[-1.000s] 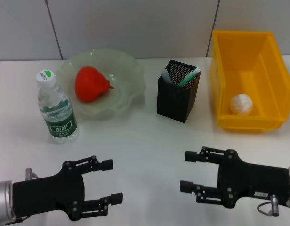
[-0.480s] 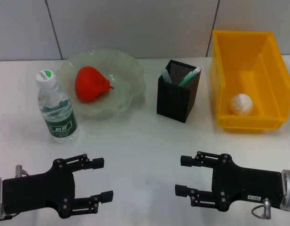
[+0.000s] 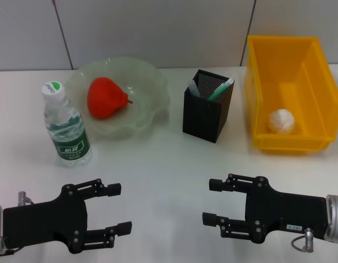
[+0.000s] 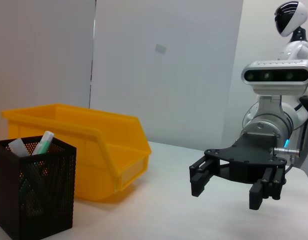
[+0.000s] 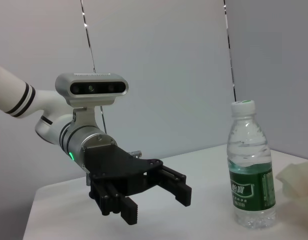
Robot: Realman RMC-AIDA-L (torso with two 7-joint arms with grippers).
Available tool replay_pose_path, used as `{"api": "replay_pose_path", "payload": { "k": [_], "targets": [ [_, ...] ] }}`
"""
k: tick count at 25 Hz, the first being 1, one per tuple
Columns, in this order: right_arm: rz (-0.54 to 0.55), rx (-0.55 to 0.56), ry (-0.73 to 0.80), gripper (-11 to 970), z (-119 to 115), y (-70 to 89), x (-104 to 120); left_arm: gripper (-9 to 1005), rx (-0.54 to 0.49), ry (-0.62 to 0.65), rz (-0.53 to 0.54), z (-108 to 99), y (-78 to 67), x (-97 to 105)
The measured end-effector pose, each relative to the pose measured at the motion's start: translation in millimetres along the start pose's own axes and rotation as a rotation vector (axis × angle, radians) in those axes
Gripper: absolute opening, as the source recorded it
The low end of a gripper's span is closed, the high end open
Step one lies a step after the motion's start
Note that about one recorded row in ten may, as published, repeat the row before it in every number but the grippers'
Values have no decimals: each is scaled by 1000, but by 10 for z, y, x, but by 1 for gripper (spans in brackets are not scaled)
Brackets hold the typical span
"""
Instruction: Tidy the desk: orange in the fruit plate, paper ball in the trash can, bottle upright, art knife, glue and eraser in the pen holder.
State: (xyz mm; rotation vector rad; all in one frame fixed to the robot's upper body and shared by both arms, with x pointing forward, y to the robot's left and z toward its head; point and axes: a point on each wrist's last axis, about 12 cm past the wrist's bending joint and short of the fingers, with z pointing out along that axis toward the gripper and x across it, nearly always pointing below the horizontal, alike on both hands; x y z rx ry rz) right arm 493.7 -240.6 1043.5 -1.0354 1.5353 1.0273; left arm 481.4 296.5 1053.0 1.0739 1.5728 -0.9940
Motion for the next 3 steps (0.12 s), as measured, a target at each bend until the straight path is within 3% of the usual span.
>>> {"api": "replay_pose_path", "payload": {
  "k": [3],
  "targets": [
    [-6, 0, -1, 696, 6, 2, 2, 786, 0, 1, -1, 0, 0, 1]
  ]
}}
